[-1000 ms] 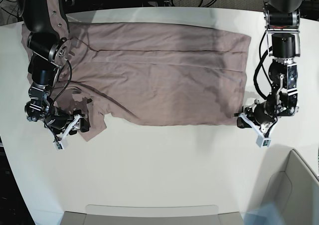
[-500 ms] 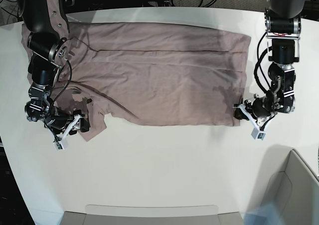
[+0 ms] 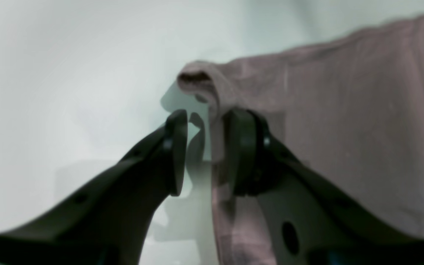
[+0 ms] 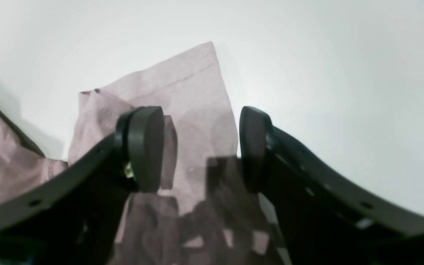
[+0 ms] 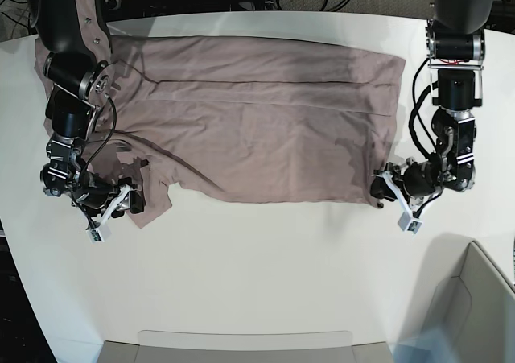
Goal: Fold the T-shirt properly
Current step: 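Grasp the hem corners with the left and right grippers, then lift the hem and fold it over onto the folded shoulder edge, then release the hem and reposition the left gripper at the strip's end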
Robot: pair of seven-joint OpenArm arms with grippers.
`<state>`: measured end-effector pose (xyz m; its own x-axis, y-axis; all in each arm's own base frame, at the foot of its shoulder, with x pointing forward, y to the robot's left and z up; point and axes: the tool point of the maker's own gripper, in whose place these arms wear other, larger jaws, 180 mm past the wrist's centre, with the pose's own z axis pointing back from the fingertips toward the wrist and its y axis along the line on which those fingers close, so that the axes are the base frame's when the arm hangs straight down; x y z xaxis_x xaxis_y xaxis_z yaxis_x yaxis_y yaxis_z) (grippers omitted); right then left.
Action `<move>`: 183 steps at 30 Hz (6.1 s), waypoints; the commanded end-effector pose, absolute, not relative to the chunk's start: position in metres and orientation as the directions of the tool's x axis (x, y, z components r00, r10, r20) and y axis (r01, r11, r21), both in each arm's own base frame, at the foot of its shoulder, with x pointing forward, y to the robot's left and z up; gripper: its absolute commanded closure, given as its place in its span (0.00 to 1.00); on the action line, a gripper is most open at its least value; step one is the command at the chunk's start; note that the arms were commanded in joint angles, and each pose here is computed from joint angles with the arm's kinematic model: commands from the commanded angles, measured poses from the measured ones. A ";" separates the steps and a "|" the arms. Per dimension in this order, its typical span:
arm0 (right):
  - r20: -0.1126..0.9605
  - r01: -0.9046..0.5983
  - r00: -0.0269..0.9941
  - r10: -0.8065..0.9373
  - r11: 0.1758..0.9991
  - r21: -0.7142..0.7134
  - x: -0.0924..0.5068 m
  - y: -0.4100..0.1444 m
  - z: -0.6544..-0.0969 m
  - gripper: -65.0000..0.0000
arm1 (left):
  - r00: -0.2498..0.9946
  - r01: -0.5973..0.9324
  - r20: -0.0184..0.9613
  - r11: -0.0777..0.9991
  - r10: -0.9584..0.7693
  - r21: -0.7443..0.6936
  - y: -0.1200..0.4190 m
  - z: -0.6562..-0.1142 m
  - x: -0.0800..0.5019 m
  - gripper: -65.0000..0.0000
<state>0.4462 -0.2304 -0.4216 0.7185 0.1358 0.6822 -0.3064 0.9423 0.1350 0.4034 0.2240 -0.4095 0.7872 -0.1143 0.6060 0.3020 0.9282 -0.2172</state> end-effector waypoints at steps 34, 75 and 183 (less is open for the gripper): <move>0.728 -0.430 0.543 0.419 0.883 -0.188 0.504 -0.215 -0.334 1.00 | 0.735 0.136 0.676 0.962 0.061 -0.235 0.266 -0.362 0.425 1.00; 0.564 -0.287 0.597 0.571 0.808 -0.514 0.366 -0.249 -0.264 1.00 | 0.782 0.184 0.612 0.982 -0.118 -0.046 0.290 -0.358 0.325 1.00; 0.375 -0.305 0.822 0.430 0.886 -0.349 0.190 -0.239 -0.363 0.58 | 0.861 -0.032 0.506 0.999 0.044 -0.033 0.337 -0.360 0.215 0.48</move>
<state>0.1858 -0.2381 -0.3692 0.8356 0.4119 0.3634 -0.2965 0.8951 -0.3329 0.2121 0.3316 -0.3683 0.8671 0.0631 0.4940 -0.0403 0.9976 -0.0566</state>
